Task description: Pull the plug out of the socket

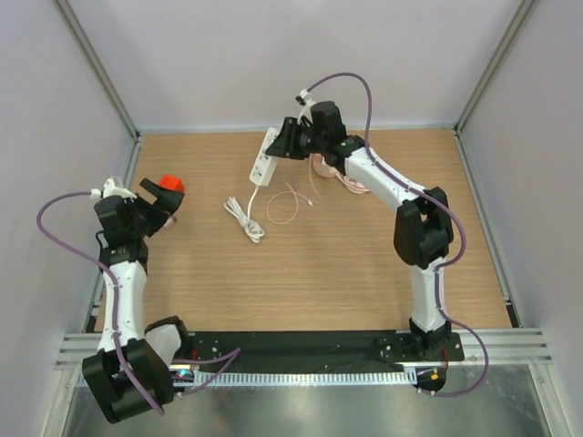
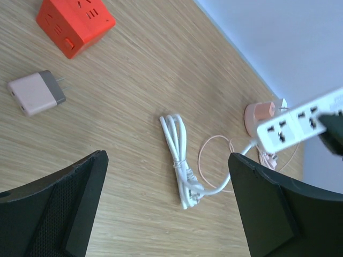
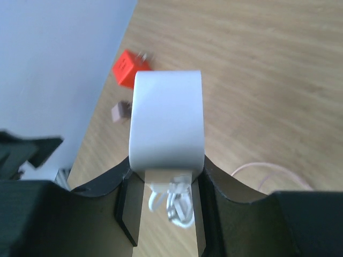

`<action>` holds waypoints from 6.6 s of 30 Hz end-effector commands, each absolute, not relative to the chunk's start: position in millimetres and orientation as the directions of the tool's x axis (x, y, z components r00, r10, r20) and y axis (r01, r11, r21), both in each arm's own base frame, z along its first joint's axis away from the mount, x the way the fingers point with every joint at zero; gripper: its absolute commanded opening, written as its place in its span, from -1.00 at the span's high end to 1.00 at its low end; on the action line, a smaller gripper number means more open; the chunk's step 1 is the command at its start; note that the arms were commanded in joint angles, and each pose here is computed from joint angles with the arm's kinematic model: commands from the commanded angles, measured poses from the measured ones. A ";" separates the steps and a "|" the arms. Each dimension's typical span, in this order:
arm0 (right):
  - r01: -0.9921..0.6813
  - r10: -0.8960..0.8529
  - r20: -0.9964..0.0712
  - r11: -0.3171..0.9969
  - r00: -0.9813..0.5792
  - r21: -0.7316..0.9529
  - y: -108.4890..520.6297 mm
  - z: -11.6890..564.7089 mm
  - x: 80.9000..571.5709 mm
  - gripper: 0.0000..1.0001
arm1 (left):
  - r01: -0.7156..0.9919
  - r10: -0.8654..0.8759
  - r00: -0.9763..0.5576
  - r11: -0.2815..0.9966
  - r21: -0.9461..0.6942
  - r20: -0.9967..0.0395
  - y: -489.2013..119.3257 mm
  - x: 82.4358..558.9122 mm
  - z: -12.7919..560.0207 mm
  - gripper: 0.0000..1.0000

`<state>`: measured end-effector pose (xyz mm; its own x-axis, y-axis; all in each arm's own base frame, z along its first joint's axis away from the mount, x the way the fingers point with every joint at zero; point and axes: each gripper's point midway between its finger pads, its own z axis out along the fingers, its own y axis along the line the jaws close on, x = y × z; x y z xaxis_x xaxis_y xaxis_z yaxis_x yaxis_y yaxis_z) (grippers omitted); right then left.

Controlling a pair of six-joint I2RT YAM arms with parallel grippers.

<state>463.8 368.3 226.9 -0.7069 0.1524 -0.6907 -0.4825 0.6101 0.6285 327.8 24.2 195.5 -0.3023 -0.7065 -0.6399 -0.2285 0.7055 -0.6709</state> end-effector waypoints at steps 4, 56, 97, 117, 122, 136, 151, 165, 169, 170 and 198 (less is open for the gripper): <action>-0.368 0.375 -0.742 0.690 -0.555 0.624 365.8 273.3 548.0 0.98 | -0.190 -0.676 -0.317 0.733 -0.653 -0.666 16.9 312.9 194.7 -0.99; -0.547 0.219 -0.852 0.686 -0.476 0.481 370.4 174.2 611.3 -0.66 | -0.005 -0.667 -0.395 0.689 -0.724 -0.632 -20.5 311.9 197.3 -0.99; -0.391 0.137 -0.776 0.802 -0.616 0.452 81.9 218.7 385.3 -0.98 | 0.430 -0.086 -0.650 0.778 -0.458 -0.755 -369.0 399.1 223.0 -0.73; -0.374 0.184 -0.743 0.771 -0.643 0.515 73.2 199.4 382.0 -0.97 | 0.216 0.066 -0.582 0.973 -0.076 -0.810 -379.0 508.8 130.2 -0.35; -0.366 0.199 -0.744 0.772 -0.638 0.520 67.5 201.0 382.9 -0.97 | 0.205 0.086 -0.553 0.978 -0.035 -0.829 -380.1 523.7 120.0 -0.27; -0.351 0.233 -0.732 0.759 -0.641 0.549 60.9 202.0 381.7 -0.97 | 0.218 0.058 -0.489 0.974 -0.057 -0.870 -394.2 552.5 114.3 -0.08; -0.352 0.250 -0.723 0.742 -0.644 0.570 61.4 201.8 380.2 -0.97 | 0.192 0.022 -0.437 0.979 -0.069 -0.899 -396.7 571.6 109.8 0.18; -0.342 0.274 -0.673 0.695 -0.687 0.632 68.5 191.2 378.8 -0.97 | 0.334 -0.058 -0.377 0.922 -0.194 -0.924 -395.4 539.4 176.4 1.00; -0.324 0.301 -0.621 0.646 -0.724 0.691 76.3 182.5 377.3 -0.96 | 0.364 -0.125 -0.351 0.895 -0.258 -0.928 -386.6 515.8 206.3 1.00; -0.320 0.307 -0.609 0.634 -0.731 0.704 78.8 180.1 378.9 -0.97 | 0.375 -0.154 -0.334 0.884 -0.281 -0.930 -385.7 511.3 216.0 1.00; -0.364 0.180 -0.585 0.630 -0.791 0.686 138.0 157.2 321.5 -0.99 | 0.427 -0.478 -0.431 0.639 -0.640 -0.765 -364.0 354.9 237.9 1.00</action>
<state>333.5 135.3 141.6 -0.8241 0.2242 -0.5202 -0.2896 0.6226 0.7270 346.2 -342.7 111.2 -0.6314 -0.2317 -0.7400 0.2849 0.8182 -0.4993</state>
